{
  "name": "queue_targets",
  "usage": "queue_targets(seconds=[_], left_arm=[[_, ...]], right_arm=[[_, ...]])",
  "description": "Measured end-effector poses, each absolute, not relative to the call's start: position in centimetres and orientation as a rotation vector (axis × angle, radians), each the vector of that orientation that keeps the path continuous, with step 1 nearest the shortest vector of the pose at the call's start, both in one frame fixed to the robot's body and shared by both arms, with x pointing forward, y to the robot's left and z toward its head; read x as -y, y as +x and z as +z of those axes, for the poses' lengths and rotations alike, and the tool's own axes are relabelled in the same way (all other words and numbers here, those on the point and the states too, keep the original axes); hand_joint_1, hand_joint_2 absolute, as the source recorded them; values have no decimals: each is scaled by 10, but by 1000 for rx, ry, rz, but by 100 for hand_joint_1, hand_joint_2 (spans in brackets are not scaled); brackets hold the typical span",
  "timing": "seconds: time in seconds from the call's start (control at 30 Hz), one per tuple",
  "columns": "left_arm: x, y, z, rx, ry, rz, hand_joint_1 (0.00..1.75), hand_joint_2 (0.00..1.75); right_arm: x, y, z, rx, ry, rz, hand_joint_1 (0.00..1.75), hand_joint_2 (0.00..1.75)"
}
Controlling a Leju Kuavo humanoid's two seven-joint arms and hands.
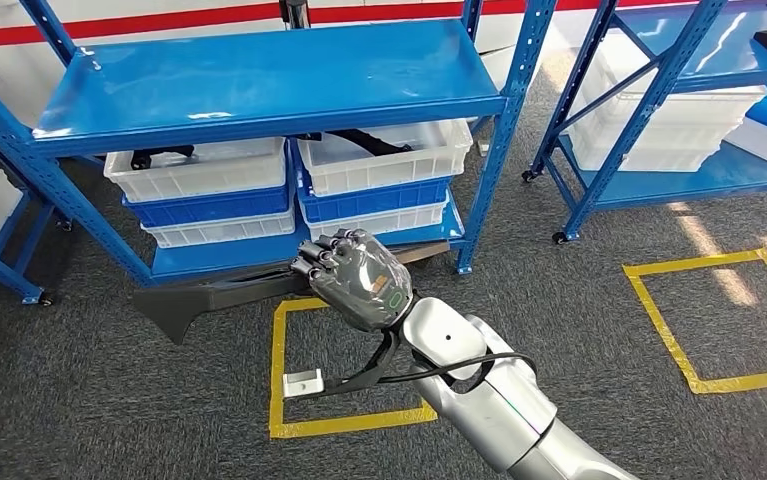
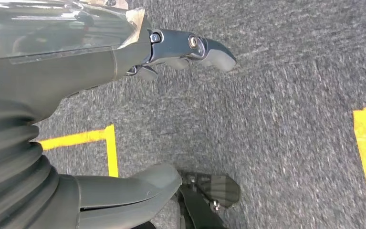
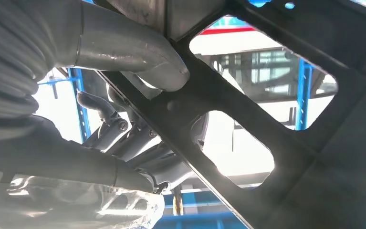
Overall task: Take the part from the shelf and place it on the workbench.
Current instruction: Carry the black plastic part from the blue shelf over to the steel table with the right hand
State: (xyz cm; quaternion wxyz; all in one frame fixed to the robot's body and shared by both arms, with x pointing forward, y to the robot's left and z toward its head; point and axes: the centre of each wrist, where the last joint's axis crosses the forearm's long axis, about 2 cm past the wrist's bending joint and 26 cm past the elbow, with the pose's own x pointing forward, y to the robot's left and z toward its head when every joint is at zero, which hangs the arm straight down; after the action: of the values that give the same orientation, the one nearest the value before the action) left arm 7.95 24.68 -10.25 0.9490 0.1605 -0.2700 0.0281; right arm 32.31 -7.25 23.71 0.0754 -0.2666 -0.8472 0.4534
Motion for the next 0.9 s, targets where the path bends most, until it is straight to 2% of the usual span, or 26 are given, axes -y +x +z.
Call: queue_targets(seconds=[0.9], left_arm=[[-245,84,-101,586,349,37,0,175]], right_arm=[[87,328,231,2518,-884,1270,175,175]])
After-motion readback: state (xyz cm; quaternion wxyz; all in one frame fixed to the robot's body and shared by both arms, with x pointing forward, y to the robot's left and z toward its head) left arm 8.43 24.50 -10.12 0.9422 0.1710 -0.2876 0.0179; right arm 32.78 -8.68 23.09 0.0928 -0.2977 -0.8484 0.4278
